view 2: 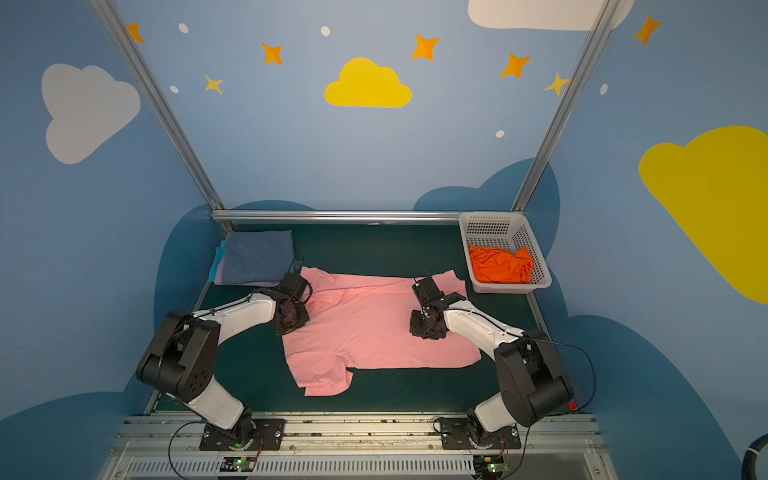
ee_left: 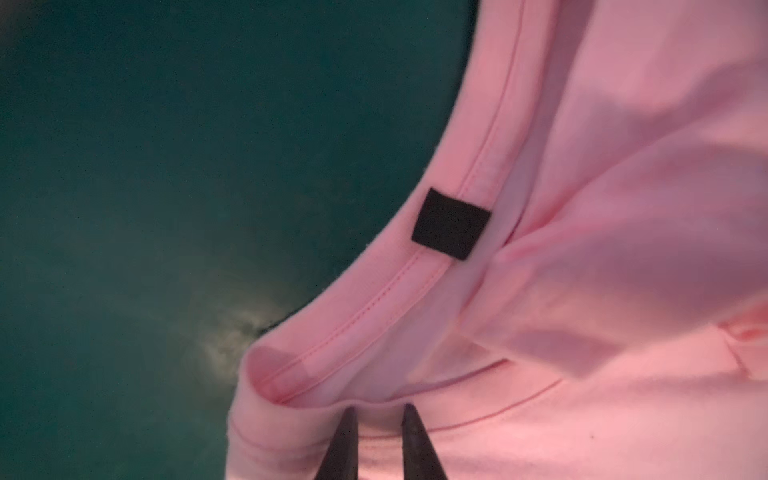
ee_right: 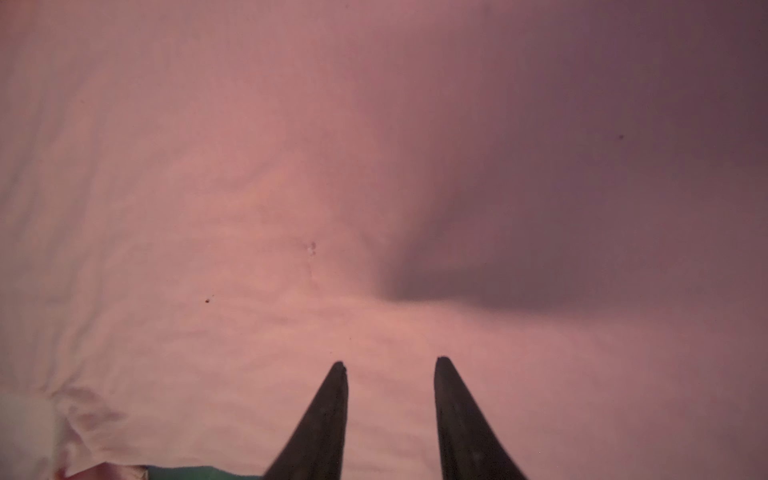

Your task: Fold and stack the t-shirts

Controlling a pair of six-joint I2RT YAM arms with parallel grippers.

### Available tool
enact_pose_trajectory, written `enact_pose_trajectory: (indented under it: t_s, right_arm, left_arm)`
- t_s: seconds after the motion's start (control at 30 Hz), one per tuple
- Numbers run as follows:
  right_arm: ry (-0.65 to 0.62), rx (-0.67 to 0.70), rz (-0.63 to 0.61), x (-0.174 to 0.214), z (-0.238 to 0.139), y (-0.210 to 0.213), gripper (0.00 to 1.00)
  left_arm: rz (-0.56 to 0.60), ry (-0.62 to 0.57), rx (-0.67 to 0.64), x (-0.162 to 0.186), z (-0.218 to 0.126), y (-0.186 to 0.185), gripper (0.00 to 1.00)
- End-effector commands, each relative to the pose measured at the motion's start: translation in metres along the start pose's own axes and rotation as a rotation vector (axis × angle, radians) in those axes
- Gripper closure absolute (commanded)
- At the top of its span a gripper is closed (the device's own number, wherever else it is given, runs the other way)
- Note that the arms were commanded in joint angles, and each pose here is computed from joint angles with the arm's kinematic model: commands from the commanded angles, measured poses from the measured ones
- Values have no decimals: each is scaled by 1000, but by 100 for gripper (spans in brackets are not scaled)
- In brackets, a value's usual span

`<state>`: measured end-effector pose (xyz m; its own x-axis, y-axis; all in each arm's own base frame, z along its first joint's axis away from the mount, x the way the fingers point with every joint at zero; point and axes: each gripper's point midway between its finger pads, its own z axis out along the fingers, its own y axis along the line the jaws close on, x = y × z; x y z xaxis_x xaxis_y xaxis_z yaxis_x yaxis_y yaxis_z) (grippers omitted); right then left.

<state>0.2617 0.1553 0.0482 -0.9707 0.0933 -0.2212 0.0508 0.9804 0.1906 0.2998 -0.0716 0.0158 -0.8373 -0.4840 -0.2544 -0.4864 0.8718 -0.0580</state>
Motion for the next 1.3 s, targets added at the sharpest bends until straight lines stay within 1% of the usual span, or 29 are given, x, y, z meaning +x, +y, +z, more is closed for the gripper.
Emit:
enact_pose_trajectory:
  t_s: [0.0,0.07,0.13,0.23,0.3,0.37,0.4,0.53,0.63,0.7,0.77,0.97,1.07,1.2,1.27]
  right_arm:
    - [-24,33,14,-6,-10,-3,63]
    - [-57,46,6,-15,-21,-2,60]
    - [-97,60,-6,-26,-34,-1,55]
    - [-149,63,-27,-49,-50,7,48]
    - [-169,53,-35,-67,-57,18,43]
    - [-170,45,-44,-84,-60,31,41]
    - [-164,45,-50,-93,-59,38,41]
    - [-139,56,-75,-122,-43,59,42]
    - [-119,69,-78,-143,-25,68,42]
    - [-100,71,-76,-153,-14,73,42]
    - [-72,87,-74,-161,0,76,42]
    - [-26,160,-46,-174,32,67,42]
    - [-10,167,-15,-177,42,61,42]
    - [20,164,7,-177,59,59,42]
    - [32,163,3,-177,65,59,45]
  left_arm:
    - [-7,116,-224,35,0,59,82]
    - [-24,123,-248,37,-3,71,83]
    - [-49,119,-275,38,-7,83,83]
    - [-92,86,-260,29,-17,83,81]
    - [-113,50,-206,15,-29,70,74]
    - [-136,1,-127,-5,-46,50,66]
    - [-150,-22,-87,-15,-56,40,64]
    - [-172,-150,34,-67,-95,1,58]
    - [-176,-213,38,-99,-104,-16,59]
    - [-173,-203,14,-110,-96,-24,61]
    - [-159,-178,-6,-117,-80,-34,64]
    - [-159,-101,-22,-122,-26,-53,70]
    - [-167,-66,-41,-121,-3,-52,72]
    - [-186,-22,-75,-120,21,-42,74]
    - [-199,-8,-81,-117,28,-36,75]
